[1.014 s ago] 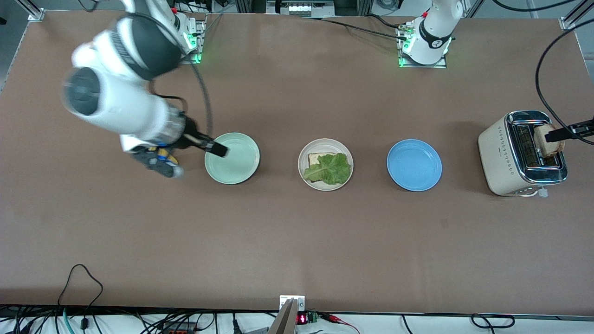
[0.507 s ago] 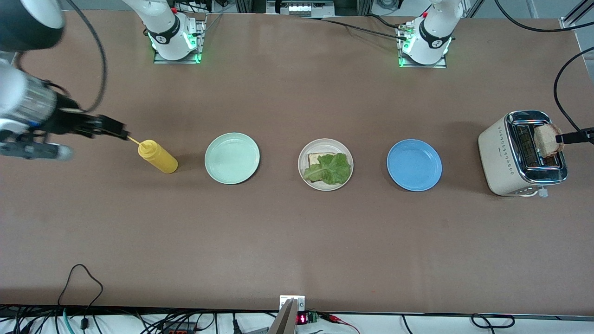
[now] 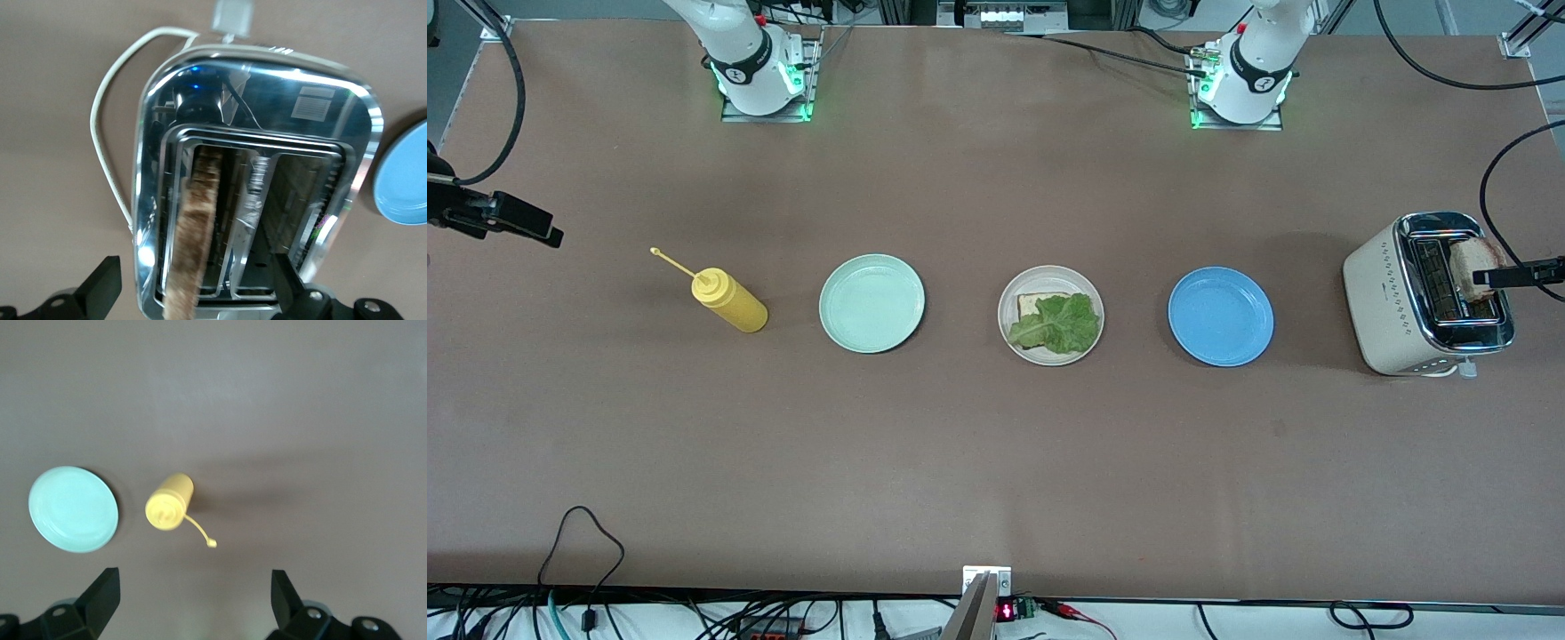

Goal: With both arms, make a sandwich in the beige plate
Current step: 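Withdraw the right gripper while the left gripper reaches the toaster bread, then grasp the toasted bread slice and lift it out with the left gripper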

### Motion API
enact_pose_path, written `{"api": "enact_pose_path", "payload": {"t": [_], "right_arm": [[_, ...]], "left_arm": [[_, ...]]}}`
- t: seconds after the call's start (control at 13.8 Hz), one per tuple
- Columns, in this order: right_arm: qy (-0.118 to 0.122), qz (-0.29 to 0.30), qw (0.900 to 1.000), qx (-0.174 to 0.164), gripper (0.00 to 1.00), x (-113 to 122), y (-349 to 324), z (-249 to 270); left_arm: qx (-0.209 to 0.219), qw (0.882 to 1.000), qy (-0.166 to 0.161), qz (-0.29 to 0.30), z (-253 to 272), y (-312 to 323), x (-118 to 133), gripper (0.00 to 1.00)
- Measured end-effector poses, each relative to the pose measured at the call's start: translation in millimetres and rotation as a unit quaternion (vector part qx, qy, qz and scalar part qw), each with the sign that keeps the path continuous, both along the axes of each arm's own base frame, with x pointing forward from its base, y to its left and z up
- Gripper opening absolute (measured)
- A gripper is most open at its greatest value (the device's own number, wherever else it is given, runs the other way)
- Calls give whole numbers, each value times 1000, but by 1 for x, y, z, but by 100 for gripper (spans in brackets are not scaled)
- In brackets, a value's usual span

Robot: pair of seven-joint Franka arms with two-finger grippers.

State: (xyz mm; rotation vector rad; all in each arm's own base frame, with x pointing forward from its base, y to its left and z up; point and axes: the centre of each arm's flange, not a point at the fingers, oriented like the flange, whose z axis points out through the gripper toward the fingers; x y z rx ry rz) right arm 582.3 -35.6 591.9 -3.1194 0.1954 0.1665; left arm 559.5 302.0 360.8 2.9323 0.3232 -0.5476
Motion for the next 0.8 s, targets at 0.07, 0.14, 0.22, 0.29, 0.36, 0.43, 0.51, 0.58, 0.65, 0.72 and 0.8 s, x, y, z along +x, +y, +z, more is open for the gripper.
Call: {"api": "enact_pose_path", "payload": {"t": [0.07,0.14,0.22,0.29,0.36,0.43,0.51,0.58,0.65,0.72,0.8], "right_arm": [[7,0,1000,0,100,0,0,-4],[10,1,1000,1,100,-1,1,-5],[11,2,1000,1,100,-1,2,-5],[11,3,1000,1,100,-1,4,-5],[11,5,1000,1,100,-1,5,-5],[11,6,1000,1,100,-1,7,-5],[11,8,1000,1,100,-1,9,-4],[11,9,1000,1,100,-1,10,-4],[11,11,1000,1,100,-1,12,-4],[11,14,1000,0,100,-1,16,-4],[11,19,1000,-7,100,-1,19,-4]], "left_arm": [[-6,1000,5,3,-10,6,-3,100],[-10,1000,8,4,-16,8,-4,97],[-12,1000,9,4,-17,7,-3,96],[-13,1000,9,2,-17,5,-2,88],[-14,1000,9,0,-17,3,-1,74],[-14,1000,9,-2,-17,0,0,64],[-14,1000,7,-4,-16,-1,2,53],[-14,1000,6,-4,-14,-2,2,44],[-14,1000,6,-5,-14,-2,3,32],[-14,1000,6,-5,-14,-2,3,23],[-14,1000,5,-5,-13,-2,3,15]]}}
